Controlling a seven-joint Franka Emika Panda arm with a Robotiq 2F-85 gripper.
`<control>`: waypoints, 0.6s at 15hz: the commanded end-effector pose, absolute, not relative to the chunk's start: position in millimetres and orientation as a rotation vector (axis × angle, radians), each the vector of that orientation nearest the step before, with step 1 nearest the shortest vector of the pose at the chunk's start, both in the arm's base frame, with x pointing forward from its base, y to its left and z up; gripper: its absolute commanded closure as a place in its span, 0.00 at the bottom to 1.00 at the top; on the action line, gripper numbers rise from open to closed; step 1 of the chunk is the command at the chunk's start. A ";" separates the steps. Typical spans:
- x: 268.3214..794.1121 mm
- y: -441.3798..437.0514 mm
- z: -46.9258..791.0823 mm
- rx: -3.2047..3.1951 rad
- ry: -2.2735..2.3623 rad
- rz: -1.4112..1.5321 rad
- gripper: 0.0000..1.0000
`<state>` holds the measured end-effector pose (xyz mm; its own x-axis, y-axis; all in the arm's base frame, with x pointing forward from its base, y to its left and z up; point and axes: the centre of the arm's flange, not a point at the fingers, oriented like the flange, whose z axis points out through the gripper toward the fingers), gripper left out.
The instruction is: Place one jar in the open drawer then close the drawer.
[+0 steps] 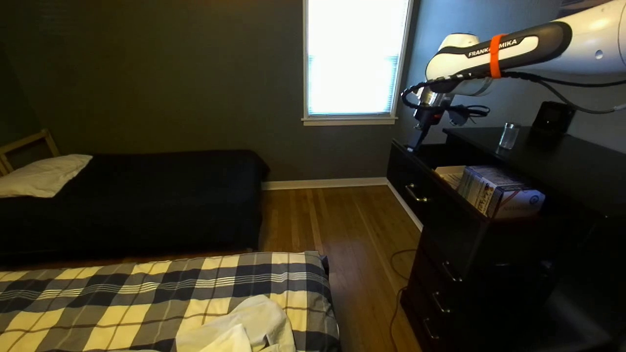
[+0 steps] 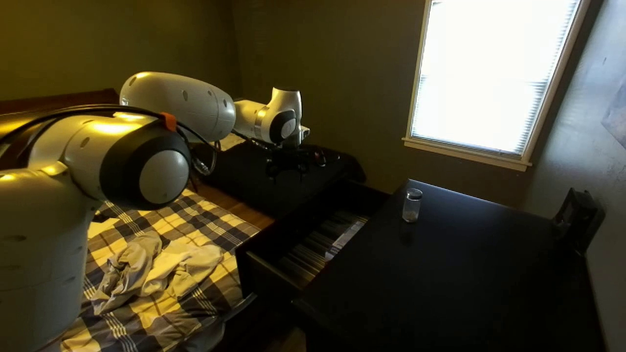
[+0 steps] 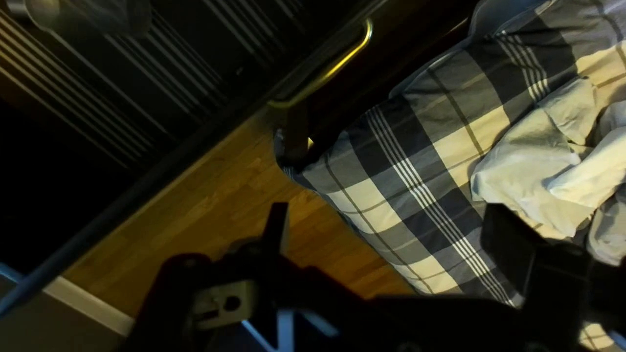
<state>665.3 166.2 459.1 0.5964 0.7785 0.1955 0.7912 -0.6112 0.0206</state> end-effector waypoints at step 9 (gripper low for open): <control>681.7 146.5 376.3 -2.636 -1.844 -0.212 0.00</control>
<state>680.4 157.5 383.8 0.3907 0.9136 0.1129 0.9095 -0.4021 0.1060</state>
